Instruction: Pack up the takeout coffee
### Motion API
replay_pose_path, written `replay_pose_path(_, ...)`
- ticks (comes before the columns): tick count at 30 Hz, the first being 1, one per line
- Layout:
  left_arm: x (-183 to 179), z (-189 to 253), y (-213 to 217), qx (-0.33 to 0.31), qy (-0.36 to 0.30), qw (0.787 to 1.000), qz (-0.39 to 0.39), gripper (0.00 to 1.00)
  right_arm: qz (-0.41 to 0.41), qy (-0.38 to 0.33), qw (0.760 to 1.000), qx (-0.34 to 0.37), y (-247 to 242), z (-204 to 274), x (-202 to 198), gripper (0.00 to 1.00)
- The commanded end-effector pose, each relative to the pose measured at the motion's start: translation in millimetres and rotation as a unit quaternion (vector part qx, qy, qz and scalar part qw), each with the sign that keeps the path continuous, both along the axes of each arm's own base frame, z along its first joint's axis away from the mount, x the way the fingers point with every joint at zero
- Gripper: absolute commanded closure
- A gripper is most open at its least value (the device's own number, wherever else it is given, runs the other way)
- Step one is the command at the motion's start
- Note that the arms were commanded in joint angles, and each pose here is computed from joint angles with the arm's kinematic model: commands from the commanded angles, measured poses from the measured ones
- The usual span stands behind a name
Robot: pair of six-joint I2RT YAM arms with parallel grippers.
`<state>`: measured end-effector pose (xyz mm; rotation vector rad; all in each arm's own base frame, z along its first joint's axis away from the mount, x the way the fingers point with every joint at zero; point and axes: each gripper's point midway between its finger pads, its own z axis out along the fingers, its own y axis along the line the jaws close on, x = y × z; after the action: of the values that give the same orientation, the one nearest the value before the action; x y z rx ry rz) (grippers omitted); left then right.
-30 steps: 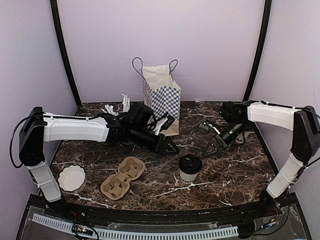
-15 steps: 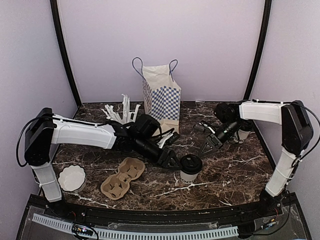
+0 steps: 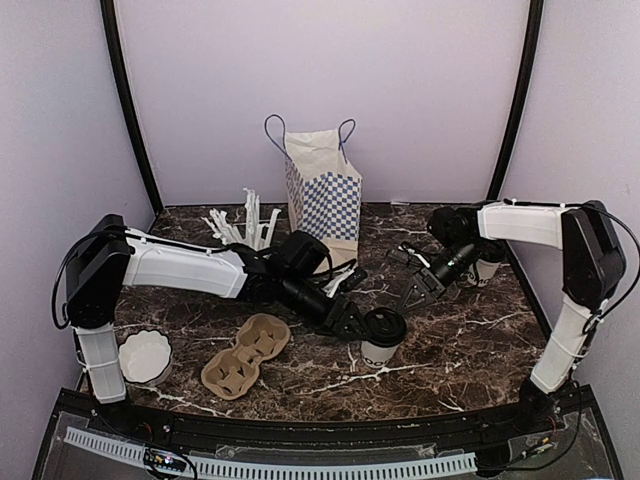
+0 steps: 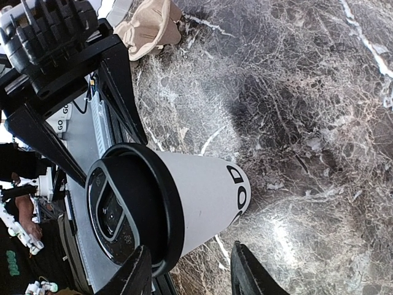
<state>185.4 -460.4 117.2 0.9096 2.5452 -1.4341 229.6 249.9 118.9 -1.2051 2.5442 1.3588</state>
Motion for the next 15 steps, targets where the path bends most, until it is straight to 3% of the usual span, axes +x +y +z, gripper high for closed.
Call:
replay_pose_path(1,2.3,2.3,-8.6,-0.011,0.006,1.000,-0.004,0.43,0.013,0.002,1.000,0.006,5.6,0.2,-2.2,0.57)
replay_pose_path(9,-1.1,-60.6,30.0,0.124,0.019,0.992,0.016,0.49,0.008,0.003,0.999,-0.037,0.6,-22.4,-3.2,0.59)
replay_pose_path(15,0.3,-106.4,53.5,0.193,0.043,0.980,0.031,0.54,-0.014,0.008,0.991,-0.130,-18.4,-63.8,2.9,0.63)
